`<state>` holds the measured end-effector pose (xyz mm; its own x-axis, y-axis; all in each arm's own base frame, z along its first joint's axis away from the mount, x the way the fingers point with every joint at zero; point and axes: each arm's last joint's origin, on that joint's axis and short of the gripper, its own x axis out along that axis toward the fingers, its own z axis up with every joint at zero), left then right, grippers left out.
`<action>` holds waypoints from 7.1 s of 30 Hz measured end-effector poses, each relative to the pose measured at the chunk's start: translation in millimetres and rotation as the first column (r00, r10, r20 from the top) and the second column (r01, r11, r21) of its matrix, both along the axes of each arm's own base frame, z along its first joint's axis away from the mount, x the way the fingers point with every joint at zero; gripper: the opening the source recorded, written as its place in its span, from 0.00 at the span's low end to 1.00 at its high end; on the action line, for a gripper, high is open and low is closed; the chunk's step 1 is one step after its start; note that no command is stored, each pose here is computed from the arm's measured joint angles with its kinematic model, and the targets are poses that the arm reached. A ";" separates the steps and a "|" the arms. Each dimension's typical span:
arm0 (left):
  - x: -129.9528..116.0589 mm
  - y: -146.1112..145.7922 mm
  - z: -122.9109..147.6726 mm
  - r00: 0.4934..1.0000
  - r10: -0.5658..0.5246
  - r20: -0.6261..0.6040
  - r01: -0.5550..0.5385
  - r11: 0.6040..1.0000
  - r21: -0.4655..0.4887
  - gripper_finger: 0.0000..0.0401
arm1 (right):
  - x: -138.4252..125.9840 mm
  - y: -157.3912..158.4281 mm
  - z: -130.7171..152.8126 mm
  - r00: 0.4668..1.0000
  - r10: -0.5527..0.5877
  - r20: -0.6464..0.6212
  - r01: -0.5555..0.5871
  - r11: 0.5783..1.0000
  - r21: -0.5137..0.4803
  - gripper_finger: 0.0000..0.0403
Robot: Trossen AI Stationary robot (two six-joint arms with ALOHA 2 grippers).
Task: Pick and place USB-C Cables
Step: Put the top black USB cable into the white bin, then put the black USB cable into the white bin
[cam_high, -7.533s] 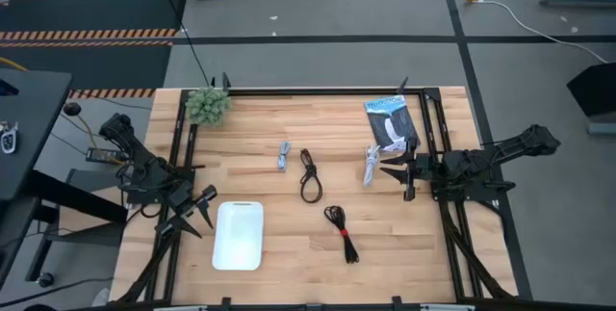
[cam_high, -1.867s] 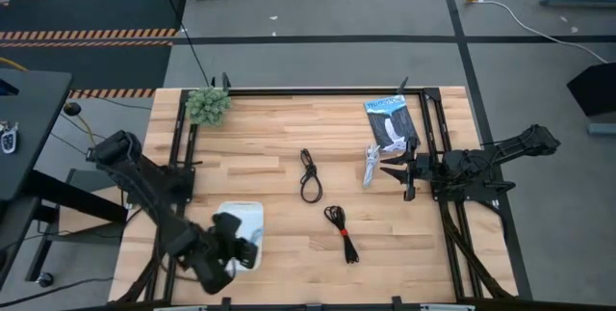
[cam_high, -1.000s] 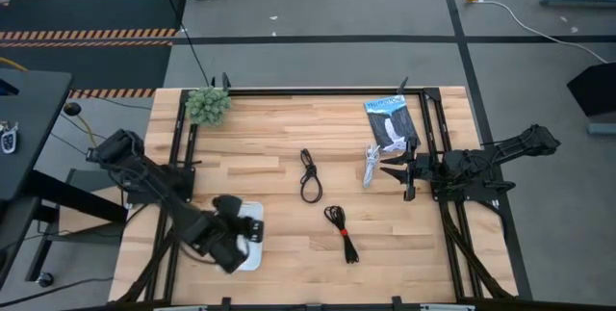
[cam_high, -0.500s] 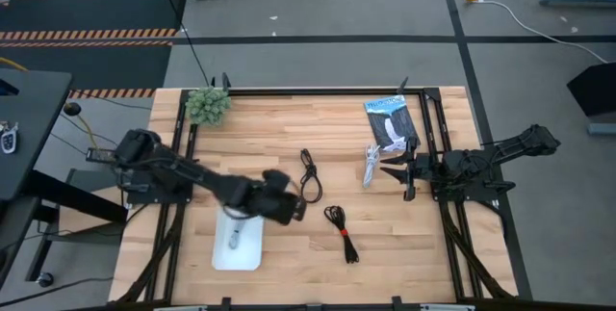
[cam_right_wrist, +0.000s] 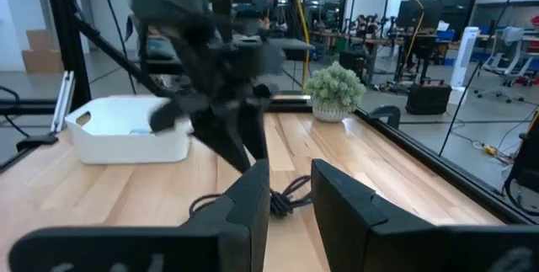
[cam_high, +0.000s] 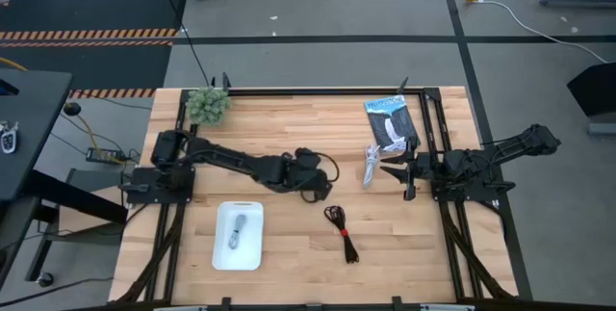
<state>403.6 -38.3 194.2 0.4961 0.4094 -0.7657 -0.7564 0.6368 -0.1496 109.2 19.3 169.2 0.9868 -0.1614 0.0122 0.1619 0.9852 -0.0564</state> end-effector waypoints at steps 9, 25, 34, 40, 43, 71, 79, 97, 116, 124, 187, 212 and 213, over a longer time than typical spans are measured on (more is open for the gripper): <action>12.0 23.0 -23.2 1.000 0.007 -0.014 -0.008 0.996 -0.087 0.68 | 0.0 0.0 0.5 1.000 0.000 0.005 0.000 1.000 0.002 0.24; 6.7 37.9 -55.1 0.980 -0.004 -0.200 -0.025 0.990 -0.142 0.61 | -0.1 0.0 2.0 1.000 0.000 0.021 0.000 1.000 0.006 0.24; 2.0 26.8 -47.7 0.967 -0.108 -0.231 0.070 0.983 -0.168 0.30 | -0.1 0.0 2.6 1.000 0.000 0.027 0.000 1.000 0.008 0.24; -13.8 4.4 -4.2 0.978 -0.120 -0.168 0.090 0.980 -0.175 0.21 | -0.1 0.0 2.6 1.000 0.000 0.027 0.000 1.000 0.008 0.24; -28.0 -15.0 22.4 0.983 -0.132 -0.127 0.106 0.975 -0.194 0.22 | -0.1 0.0 2.8 1.000 0.000 0.029 0.000 1.000 0.009 0.24; -176.1 -169.3 73.7 0.960 0.097 -0.261 -0.197 0.900 -0.389 0.23 | -0.3 -0.1 5.3 0.998 0.000 0.055 0.000 1.000 0.016 0.24; -164.8 -164.1 47.7 0.895 0.111 -0.432 -0.254 0.923 -0.290 0.35 | -0.3 -0.1 5.3 0.999 0.000 0.055 0.000 1.000 0.016 0.24; -150.4 -142.4 43.3 0.845 0.105 -0.525 -0.289 0.915 -0.282 0.57 | -0.3 -0.1 5.4 0.999 0.000 0.055 0.000 1.000 0.016 0.24; -128.6 -141.7 18.2 0.819 -0.015 -0.573 -0.247 0.893 -0.376 0.35 | -0.3 -0.1 5.2 0.999 0.000 0.054 0.000 1.000 0.016 0.24; -124.3 -138.3 46.7 0.832 -0.008 -0.554 -0.214 0.918 -0.335 0.35 | -0.3 -0.1 5.3 0.999 0.000 0.054 0.000 1.000 0.016 0.24; 51.8 -114.8 -21.8 0.742 -0.662 -0.109 0.671 0.732 0.123 0.40 | -0.3 -0.1 6.1 0.998 -0.001 0.062 -0.001 1.000 0.018 0.24; 82.2 -83.9 -62.5 0.359 -0.932 -0.043 0.931 0.354 0.084 0.49 | -0.4 -0.1 6.3 0.998 -0.001 0.064 -0.001 1.000 0.019 0.24; 81.5 -84.6 -63.5 0.346 -0.936 -0.060 0.936 0.341 0.088 0.48 | -0.3 -0.1 6.1 0.998 -0.001 0.063 0.000 1.000 0.019 0.24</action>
<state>485.1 -122.9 130.7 0.6024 -0.2583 -0.7552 0.3434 0.9380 -0.0469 108.9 19.2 175.2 0.9842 -0.1625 0.0710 0.1648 0.9859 -0.0278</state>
